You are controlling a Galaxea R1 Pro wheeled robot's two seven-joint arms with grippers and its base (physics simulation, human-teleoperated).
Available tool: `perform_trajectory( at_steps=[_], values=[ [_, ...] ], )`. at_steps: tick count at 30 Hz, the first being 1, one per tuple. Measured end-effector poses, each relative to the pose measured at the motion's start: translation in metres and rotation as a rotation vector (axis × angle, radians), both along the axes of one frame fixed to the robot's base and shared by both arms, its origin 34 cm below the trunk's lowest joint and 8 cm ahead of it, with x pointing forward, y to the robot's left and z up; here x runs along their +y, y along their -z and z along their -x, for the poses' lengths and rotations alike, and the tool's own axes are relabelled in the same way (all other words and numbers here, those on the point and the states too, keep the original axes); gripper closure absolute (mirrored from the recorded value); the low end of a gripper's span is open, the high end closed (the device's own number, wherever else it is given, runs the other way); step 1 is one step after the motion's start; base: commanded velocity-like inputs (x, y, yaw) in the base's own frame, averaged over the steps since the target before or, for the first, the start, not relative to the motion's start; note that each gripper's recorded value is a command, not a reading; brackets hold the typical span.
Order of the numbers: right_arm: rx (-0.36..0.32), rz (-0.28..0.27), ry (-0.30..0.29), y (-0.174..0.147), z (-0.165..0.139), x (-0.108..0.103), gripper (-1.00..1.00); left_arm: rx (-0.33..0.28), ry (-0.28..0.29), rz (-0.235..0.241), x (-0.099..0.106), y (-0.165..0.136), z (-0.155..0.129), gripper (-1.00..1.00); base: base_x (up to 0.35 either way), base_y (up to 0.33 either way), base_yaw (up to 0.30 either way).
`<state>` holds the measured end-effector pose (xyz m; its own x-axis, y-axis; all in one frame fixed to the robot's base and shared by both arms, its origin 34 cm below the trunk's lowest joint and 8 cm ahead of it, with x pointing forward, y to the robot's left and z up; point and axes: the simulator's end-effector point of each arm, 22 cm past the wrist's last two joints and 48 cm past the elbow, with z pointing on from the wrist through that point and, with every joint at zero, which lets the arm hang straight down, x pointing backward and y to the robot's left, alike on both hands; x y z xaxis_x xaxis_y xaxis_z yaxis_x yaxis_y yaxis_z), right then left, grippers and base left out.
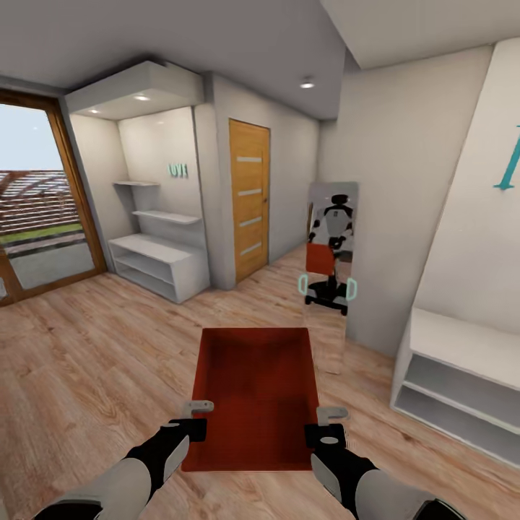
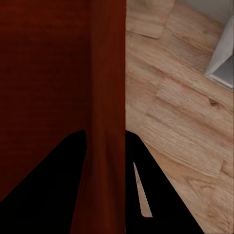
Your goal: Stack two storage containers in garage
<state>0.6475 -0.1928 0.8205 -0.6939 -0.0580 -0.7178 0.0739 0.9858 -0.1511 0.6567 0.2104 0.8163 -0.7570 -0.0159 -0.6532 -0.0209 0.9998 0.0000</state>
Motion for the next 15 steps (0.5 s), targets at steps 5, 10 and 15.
perform_trajectory(
  at_steps=[5,10,15],
  values=[
    [-0.001,0.000,0.000,-0.0009,-0.0003,0.0001,1.00,-0.002,0.000,0.000,0.0001,-0.0008,-0.0002,1.00,0.322,0.000,0.265],
    [-0.002,0.001,-0.001,-0.0012,-0.0003,0.0001,1.00,-0.002,0.000,0.000,0.0002,-0.0010,-0.0002,1.00,0.322,0.000,0.261],
    [-0.002,0.001,-0.001,-0.0011,-0.0002,0.0001,1.00,-0.002,0.000,0.000,0.0001,-0.0010,-0.0001,1.00,0.322,0.000,0.254]
  ],
)
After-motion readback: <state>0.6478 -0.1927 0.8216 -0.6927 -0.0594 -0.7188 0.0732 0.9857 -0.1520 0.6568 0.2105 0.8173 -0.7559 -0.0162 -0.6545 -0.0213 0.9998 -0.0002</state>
